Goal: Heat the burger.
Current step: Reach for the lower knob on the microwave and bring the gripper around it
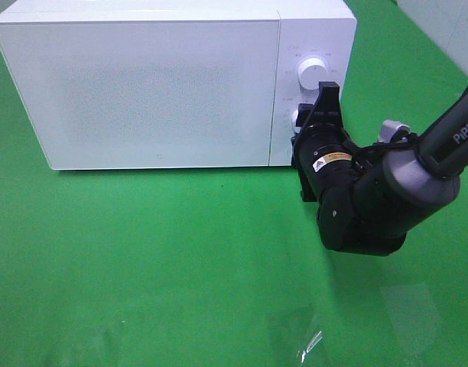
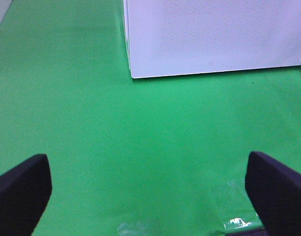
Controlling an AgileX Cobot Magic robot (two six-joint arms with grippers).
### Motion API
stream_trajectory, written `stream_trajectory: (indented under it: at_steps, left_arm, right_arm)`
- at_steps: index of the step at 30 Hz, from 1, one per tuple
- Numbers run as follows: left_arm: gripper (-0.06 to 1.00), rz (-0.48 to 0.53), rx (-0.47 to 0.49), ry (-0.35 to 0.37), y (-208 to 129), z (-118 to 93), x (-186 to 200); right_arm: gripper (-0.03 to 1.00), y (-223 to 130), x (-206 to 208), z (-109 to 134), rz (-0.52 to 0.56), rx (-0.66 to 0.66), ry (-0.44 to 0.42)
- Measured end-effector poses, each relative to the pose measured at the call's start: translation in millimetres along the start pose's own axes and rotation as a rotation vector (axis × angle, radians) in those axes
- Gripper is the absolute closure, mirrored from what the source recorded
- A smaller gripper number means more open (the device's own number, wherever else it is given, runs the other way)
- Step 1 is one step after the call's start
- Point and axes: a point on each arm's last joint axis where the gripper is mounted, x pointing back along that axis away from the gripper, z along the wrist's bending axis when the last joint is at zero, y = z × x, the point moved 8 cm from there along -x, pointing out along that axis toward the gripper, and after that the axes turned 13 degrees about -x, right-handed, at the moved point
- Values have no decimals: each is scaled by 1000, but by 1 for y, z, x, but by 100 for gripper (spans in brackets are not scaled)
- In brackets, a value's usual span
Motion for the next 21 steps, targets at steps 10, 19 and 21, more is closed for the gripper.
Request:
stream_trajectory:
  at_steps: [10,19,21]
  left_arm:
    - [-5,0,0,0,0,0,0]
    - [-5,0,0,0,0,0,0]
    - [-5,0,0,0,0,0,0]
  right_arm:
    - [54,0,0,0,-2,6,0]
    - [54,2,0,0,-12,36,1]
    - [52,3,0,0,-15,38,1]
